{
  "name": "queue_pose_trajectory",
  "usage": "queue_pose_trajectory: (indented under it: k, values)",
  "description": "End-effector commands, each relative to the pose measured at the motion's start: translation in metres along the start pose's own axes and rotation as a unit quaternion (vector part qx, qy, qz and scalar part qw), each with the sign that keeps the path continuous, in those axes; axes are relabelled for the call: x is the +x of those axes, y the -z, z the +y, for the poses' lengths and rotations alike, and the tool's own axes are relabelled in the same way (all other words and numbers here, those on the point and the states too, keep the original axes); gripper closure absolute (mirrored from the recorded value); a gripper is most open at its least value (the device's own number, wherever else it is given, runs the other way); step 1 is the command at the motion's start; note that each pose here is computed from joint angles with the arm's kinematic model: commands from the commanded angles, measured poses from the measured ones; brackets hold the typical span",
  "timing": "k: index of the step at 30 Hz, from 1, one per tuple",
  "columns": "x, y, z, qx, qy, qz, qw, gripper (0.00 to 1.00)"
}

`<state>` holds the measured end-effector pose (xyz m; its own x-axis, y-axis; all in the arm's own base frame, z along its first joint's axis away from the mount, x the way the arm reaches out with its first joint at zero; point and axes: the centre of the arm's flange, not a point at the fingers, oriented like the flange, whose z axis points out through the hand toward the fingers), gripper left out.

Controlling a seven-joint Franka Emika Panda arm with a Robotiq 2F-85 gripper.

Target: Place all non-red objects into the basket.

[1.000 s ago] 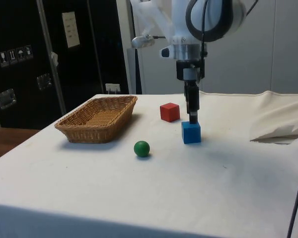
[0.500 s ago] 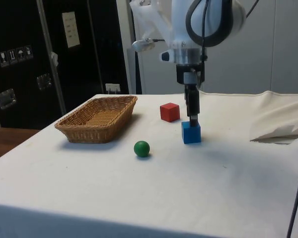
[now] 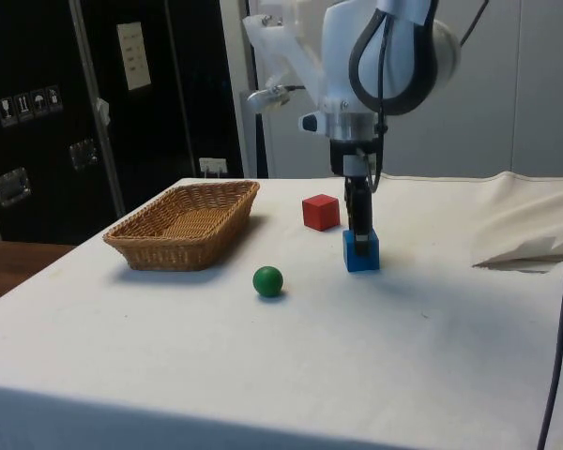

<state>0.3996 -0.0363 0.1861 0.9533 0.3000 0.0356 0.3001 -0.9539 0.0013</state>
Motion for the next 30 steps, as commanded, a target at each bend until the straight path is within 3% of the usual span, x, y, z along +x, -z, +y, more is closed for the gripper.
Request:
queue_pose_trajectory:
  k: [1,9,10,11,18,19,20,27,28,30]
  values:
    - [0.001,0.0,-0.002,-0.001,-0.001,0.007,0.99998,0.0]
    - [0.0,-0.008,-0.001,-0.005,-0.001,0.004,0.99998,0.0]
    - [-0.001,-0.009,0.0,-0.005,0.001,-0.002,0.99999,0.0]
    - [0.001,-0.008,-0.001,-0.005,-0.001,0.003,0.99998,0.0]
    - [0.0,-0.014,-0.002,-0.006,-0.001,-0.001,0.99998,0.0]
    - [-0.002,-0.013,0.0,-0.004,0.001,-0.006,0.99997,0.0]
    - [0.0,-0.015,-0.002,-0.007,-0.001,-0.001,0.99998,0.0]
    - [-0.001,-0.024,-0.001,-0.011,0.0,-0.007,0.99992,0.0]
    - [0.0,-0.023,-0.001,-0.012,-0.001,-0.003,0.99993,0.0]
    - [0.0,-0.023,-0.001,-0.012,-0.002,-0.003,0.99992,0.08]
